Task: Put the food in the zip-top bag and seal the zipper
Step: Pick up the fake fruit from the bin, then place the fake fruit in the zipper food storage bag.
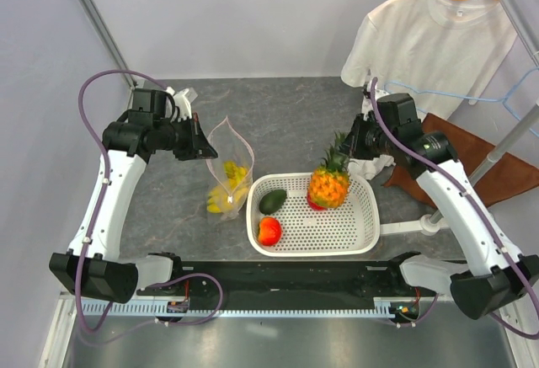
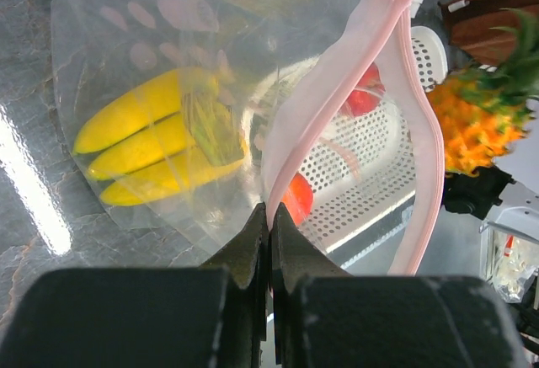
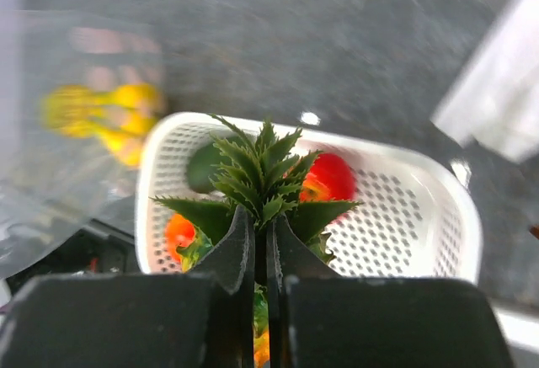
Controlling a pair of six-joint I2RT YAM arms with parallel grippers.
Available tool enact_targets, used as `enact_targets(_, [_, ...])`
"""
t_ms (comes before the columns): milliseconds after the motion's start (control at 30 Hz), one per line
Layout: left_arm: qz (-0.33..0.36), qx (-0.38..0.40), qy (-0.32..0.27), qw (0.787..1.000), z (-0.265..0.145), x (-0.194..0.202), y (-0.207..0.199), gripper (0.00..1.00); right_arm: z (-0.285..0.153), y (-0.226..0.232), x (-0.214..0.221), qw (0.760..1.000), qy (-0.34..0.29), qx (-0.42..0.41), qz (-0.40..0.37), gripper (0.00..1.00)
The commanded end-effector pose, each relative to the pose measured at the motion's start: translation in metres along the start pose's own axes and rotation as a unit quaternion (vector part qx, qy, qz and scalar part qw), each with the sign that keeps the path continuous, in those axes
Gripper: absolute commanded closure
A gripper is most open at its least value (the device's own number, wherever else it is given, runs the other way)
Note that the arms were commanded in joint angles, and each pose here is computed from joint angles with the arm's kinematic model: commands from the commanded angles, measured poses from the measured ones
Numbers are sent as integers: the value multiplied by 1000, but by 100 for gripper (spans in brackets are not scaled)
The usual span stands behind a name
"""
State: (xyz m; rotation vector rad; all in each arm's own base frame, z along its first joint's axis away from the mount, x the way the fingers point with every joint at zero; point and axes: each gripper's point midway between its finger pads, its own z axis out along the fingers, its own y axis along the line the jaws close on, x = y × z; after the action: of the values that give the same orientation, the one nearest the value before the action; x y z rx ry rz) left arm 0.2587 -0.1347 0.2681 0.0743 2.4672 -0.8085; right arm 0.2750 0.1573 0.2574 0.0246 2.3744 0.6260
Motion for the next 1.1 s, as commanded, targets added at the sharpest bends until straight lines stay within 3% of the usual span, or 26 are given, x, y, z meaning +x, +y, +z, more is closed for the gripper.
enact_targets(0, [-5,15,-3,1000,3,-3,-5,98,-42,82,-54,981,-116,-135,-77,100])
enact_targets(367, [-2,37,5,999,4,-2,-12,98,-99,228,-106,903,-254,-293,-184,100])
enact_targets(633, [2,48,2,999,2,-6,-17,98,-87,299,-92,872,-296,-318,-228,100])
enact_targets(767, [6,60,-2,998,-4,-8,-24,98,-46,288,-77,875,-311,-252,-273,100])
enact_targets(900, [12,77,-3,997,-9,-9,-32,98,-27,268,-79,862,-349,-189,-314,100])
enact_targets(1067, [5,122,12,992,-13,-6,-48,98,-9,261,-74,868,-347,-156,-319,100])
